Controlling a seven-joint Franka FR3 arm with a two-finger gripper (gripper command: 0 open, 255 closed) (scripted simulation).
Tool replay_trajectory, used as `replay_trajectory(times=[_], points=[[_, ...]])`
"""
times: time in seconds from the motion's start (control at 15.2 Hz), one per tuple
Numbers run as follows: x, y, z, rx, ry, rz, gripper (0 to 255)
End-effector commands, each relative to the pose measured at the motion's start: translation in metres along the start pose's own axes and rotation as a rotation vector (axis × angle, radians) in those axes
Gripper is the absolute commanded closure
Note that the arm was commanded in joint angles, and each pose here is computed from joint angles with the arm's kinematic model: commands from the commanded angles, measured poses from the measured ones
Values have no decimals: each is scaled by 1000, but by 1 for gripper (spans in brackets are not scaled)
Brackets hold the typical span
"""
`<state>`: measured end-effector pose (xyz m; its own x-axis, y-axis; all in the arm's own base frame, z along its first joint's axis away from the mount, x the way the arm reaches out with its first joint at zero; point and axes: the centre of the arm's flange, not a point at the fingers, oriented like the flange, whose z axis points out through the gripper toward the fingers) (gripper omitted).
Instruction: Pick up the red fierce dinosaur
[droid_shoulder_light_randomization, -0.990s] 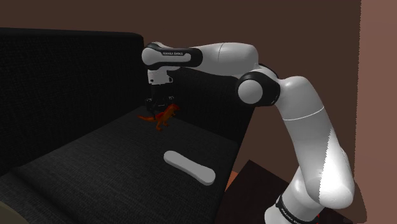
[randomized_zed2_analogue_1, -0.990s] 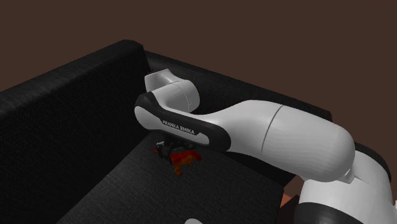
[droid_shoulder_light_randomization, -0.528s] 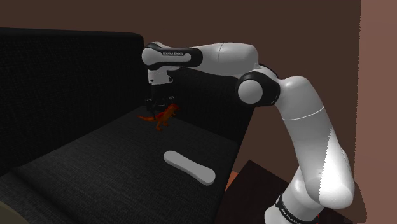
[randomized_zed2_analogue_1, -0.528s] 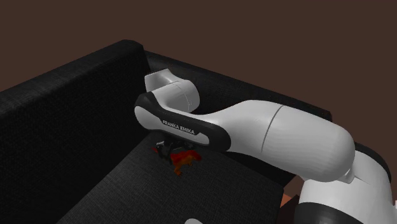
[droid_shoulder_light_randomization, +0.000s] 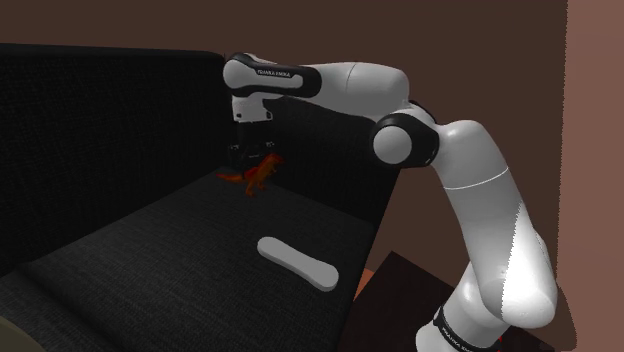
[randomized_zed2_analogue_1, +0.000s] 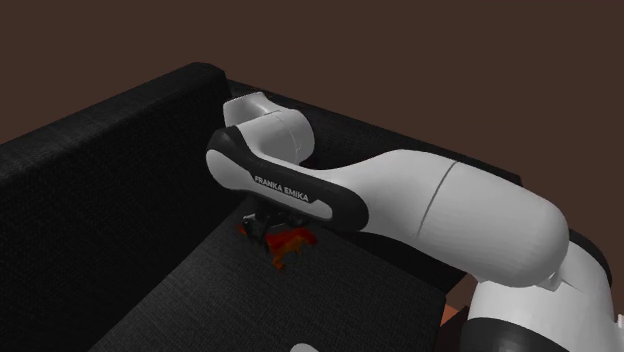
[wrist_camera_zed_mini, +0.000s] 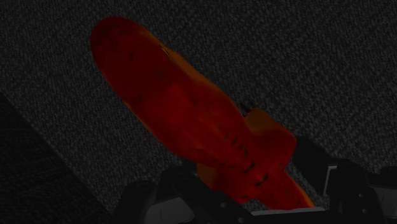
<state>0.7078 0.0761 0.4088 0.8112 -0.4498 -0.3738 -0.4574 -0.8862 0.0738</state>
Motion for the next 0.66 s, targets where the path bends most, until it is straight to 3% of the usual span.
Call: replay_trajectory(times=[0.0, 0.59], points=[[-4, 0, -9, 0, 0, 0, 255], [-18, 3, -44, 0, 0, 0, 255]])
